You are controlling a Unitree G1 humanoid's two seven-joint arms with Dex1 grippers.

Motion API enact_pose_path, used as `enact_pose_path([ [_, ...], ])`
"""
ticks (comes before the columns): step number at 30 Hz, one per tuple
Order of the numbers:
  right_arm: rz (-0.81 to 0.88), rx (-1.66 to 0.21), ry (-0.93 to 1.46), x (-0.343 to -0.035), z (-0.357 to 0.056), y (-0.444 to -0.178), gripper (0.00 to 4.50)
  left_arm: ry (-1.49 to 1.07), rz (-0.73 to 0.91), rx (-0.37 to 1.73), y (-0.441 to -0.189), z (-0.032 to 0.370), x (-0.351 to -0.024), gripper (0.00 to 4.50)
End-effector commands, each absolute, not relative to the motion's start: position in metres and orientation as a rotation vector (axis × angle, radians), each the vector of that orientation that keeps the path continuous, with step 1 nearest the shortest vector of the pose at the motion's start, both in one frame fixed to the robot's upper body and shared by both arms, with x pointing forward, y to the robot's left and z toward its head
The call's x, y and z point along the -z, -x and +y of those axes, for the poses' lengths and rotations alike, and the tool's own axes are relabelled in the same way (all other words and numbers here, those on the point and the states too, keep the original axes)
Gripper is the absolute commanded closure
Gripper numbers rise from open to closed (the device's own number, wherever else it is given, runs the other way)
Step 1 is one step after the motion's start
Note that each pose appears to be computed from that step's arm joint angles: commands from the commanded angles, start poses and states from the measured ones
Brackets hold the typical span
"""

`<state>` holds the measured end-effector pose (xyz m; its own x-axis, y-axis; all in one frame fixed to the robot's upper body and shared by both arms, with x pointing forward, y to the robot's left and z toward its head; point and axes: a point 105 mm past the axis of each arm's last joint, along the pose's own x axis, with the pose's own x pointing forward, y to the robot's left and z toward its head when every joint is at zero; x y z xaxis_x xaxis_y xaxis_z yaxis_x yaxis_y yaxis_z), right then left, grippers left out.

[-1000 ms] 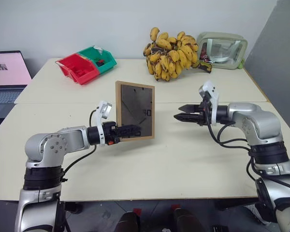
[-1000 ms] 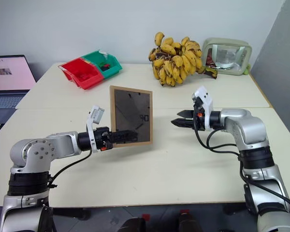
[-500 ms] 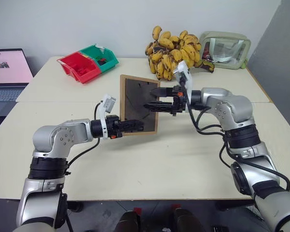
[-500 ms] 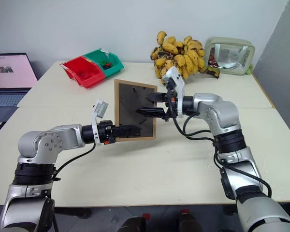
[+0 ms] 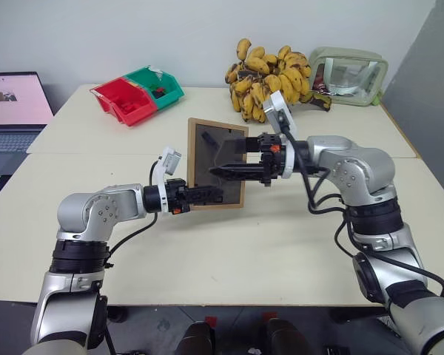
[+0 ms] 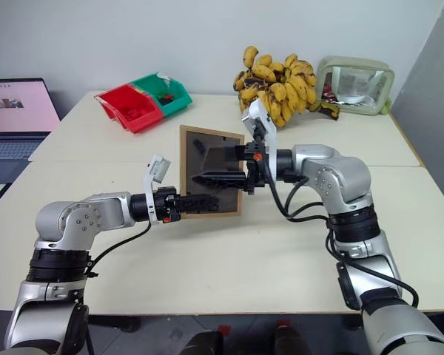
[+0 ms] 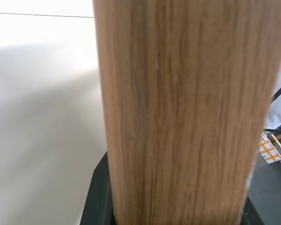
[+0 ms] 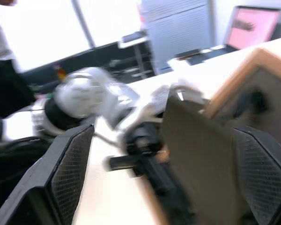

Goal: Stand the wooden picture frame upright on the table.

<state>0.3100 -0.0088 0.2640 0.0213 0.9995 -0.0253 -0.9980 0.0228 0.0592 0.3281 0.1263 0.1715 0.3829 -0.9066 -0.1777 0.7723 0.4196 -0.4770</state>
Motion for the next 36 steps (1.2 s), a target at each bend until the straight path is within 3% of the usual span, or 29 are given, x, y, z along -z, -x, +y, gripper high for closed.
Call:
enact_pose_path([
  [1, 0.05, -1.582, -0.002, -0.268, -0.019, -0.298, 0.02, 0.342, 0.402, 1.16, -0.321, 0.119, -0.188, 3.66],
  [10, 0.071, -1.202, 0.281, -0.24, -0.107, -0.333, 0.02, 0.493, 0.522, 1.225, -0.296, 0.118, -0.187, 3.66],
  [13, -0.048, -1.075, 0.561, -0.232, -0.135, -0.344, 0.02, 0.588, 0.576, 1.229, -0.289, 0.123, -0.191, 3.66],
  [16, -0.284, -0.951, 0.997, -0.218, -0.15, -0.353, 0.02, 0.681, 0.638, 1.224, -0.29, 0.124, -0.192, 3.66],
  [22, -0.75, -0.881, 1.415, -0.208, -0.132, -0.35, 0.02, 0.794, 0.674, 1.31, -0.287, 0.115, -0.205, 3.66],
  [31, -1.192, -0.835, 1.407, -0.231, -0.077, -0.341, 0.02, 0.819, 0.79, 1.385, -0.265, 0.1, -0.207, 3.66],
  [36, -1.323, -0.854, 1.385, -0.235, -0.066, -0.33, 0.02, 0.835, 0.795, 1.371, -0.268, 0.101, -0.209, 3.66],
])
